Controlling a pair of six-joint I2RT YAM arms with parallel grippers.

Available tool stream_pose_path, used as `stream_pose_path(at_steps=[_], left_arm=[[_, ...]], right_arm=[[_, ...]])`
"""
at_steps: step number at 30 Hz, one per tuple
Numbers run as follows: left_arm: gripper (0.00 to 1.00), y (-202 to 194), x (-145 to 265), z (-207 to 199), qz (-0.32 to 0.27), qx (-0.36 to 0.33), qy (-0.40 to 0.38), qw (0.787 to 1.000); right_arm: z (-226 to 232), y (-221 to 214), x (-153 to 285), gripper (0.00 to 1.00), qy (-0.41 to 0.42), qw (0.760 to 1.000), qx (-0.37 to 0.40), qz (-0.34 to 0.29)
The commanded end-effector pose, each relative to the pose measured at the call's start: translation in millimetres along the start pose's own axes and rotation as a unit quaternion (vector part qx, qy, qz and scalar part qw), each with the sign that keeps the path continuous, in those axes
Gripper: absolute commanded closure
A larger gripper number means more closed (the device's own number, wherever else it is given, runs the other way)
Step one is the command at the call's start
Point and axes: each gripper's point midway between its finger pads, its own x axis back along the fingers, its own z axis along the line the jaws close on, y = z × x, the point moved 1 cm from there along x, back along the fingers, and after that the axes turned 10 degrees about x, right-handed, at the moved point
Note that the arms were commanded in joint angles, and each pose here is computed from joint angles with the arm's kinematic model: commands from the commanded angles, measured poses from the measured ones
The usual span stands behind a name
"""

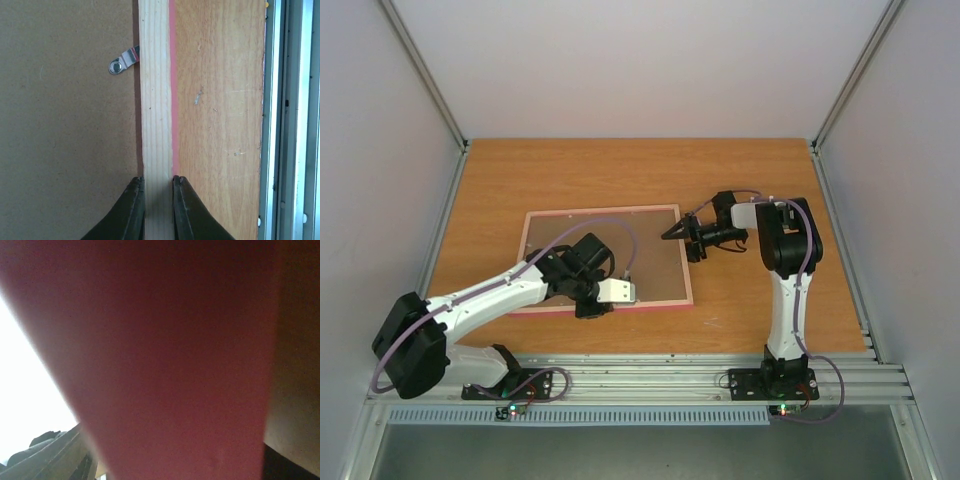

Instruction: Put the photo into the frame

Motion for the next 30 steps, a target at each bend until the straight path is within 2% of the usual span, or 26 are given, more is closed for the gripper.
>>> stream_pose_path(at_steps=[1, 7, 9, 12, 15, 16, 19, 21, 26, 30], left_arm=[[1.0, 38.6, 17.3, 3.5, -0.082, -0.044, 0.014, 0.996], [0.99, 37.1, 18.3, 9.3, -0.079, -0.054, 0.034, 0.995], [0.93, 37.3, 20.5, 16.1, -0.08, -0.05, 0.057, 0.994], [0.74, 37.4, 27.6, 26.7, -0.079, -0.016, 0.08, 0.994], [0.47, 36.5, 39.9, 40.4, -0.084, 0.022, 0.098, 0.991], [0.4, 36.9, 45.6, 47.0, -0.088, 0.033, 0.109, 0.99], [0.22, 40.8, 69.7, 76.5, -0.108, 0.082, 0.15, 0.979], [0.04, 45.2, 90.2, 100.6, -0.128, 0.119, 0.183, 0.968], [0.01, 55.9, 142.2, 151.1, -0.17, 0.191, 0.246, 0.935], [0.01, 56.7, 165.3, 176.5, -0.194, 0.219, 0.286, 0.913]], right_arm=[[-18.3, 8.6, -9.4, 0.42, -0.003, 0.999, -0.046, 0.001], [-15.0, 9.1, -7.1, 0.7, -0.001, 0.998, -0.058, -0.003], [-12.0, 8.8, -2.5, 0.78, -0.01, 0.998, -0.058, -0.009], [-0.4, 9.5, 9.8, 0.86, -0.019, 0.998, -0.048, -0.025], [23.7, 15.1, 25.3, 0.95, -0.019, 0.999, -0.021, -0.045], [34.2, 17.7, 31.4, 0.98, -0.021, 0.998, -0.007, -0.052], [68.1, 22.9, 51.5, 0.99, -0.032, 0.996, 0.046, -0.072], [90.1, 25.8, 66.7, 0.99, -0.044, 0.991, 0.09, -0.086], [150.5, 26.7, 104.8, 0.99, -0.102, 0.964, 0.215, -0.117], [201.5, 22.9, 145.2, 0.99, -0.162, 0.92, 0.325, -0.149]])
